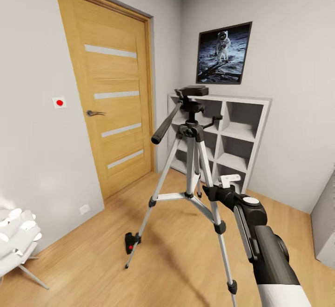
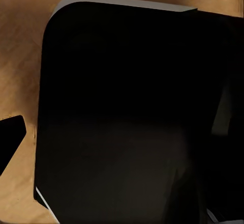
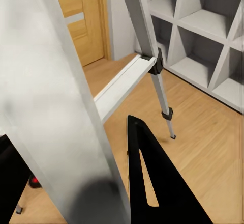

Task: Attach the digital camera to the camera tripod in the bedroom.

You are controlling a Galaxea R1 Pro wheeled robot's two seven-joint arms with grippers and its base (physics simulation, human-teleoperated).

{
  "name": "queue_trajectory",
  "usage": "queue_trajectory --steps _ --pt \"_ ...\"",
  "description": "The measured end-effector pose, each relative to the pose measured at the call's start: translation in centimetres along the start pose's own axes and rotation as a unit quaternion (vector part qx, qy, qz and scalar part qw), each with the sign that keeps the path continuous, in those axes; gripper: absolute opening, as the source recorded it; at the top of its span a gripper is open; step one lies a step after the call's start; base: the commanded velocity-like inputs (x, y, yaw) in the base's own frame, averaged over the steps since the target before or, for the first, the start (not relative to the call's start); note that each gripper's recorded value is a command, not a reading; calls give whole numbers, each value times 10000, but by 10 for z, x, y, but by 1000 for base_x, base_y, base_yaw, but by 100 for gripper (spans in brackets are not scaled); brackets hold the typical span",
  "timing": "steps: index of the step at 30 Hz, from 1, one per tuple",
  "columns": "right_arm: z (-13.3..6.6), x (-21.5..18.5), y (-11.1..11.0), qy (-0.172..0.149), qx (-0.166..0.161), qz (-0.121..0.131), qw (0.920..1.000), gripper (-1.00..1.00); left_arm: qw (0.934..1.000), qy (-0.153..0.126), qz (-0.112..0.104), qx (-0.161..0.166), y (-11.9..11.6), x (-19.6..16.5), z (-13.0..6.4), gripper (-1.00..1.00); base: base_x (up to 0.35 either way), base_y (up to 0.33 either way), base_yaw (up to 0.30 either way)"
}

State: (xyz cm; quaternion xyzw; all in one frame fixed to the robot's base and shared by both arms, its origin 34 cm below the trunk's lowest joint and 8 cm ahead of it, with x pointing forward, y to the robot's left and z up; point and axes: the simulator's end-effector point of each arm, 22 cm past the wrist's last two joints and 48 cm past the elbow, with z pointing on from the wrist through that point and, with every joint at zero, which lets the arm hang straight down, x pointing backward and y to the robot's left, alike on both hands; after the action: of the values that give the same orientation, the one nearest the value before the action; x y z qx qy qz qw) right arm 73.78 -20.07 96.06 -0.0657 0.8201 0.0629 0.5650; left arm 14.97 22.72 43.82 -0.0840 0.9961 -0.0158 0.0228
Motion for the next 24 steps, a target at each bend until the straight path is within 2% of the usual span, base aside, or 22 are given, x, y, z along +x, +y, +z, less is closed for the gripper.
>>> queue_trajectory --steps 18,24 --pt "1 3 -1 31 23 20 10000 -100 10000 -1 -8 -4 1 0 0 100 -1 -279 0" --pt "1 3 -3 34 44 33 10000 -100 10000 0 -9 -3 0 0 0 100 -84 -274 0"
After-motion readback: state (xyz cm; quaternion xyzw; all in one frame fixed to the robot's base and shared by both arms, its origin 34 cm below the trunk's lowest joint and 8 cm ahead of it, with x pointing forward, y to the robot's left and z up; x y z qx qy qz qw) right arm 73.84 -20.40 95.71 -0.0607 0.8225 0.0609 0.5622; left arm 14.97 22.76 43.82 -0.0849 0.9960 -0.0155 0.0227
